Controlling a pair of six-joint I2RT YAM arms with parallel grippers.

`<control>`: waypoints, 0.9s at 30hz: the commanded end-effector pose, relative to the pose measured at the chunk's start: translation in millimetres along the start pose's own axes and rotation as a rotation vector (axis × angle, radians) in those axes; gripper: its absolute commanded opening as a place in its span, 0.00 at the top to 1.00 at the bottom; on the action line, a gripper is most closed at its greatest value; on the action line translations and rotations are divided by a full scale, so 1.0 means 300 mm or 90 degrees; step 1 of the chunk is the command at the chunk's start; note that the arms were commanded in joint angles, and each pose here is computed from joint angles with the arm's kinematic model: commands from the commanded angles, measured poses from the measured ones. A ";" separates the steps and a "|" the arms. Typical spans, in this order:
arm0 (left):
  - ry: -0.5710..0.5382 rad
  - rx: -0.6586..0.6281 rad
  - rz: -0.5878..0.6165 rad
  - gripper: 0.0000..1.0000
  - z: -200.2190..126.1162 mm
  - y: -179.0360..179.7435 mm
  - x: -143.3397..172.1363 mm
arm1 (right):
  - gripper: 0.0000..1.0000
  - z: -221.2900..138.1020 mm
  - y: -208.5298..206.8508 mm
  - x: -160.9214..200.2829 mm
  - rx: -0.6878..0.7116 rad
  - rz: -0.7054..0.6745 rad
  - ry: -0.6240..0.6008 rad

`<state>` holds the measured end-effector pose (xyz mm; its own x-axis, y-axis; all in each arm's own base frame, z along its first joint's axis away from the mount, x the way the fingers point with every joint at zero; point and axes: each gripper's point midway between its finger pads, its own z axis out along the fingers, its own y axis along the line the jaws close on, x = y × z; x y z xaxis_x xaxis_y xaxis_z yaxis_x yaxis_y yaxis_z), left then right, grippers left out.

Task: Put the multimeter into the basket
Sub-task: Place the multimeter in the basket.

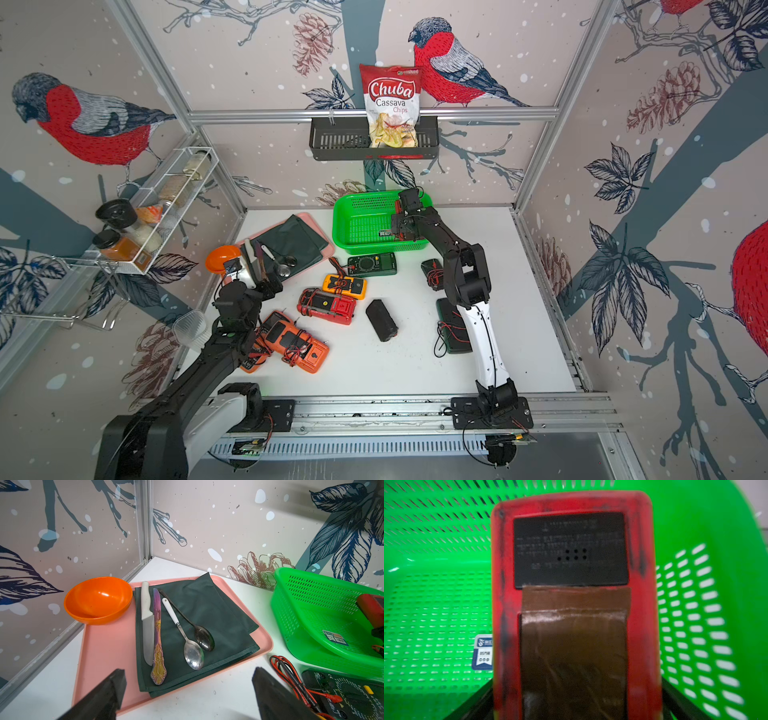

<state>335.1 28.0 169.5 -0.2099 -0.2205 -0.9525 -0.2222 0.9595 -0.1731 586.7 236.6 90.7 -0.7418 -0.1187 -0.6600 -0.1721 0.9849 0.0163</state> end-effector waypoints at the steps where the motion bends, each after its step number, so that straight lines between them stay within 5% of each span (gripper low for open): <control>1: -0.030 -0.001 -0.007 0.02 -0.001 -0.003 -0.044 | 0.00 -0.046 0.008 -0.068 -0.001 0.014 -0.042; 16: -0.045 0.025 -0.046 0.02 -0.004 -0.034 -0.098 | 0.00 -0.014 0.058 -0.035 -0.001 -0.056 -0.093; 27: 0.002 0.239 -0.100 0.02 0.079 -0.424 -0.269 | 0.00 -0.043 0.045 -0.051 -0.015 -0.046 -0.148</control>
<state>388.7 -45.8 256.0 -0.1587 -0.3504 -0.9231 0.0456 0.9313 -0.3614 575.1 243.6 81.1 -0.6495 -0.1775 -0.7393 -0.2302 0.9726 -0.0312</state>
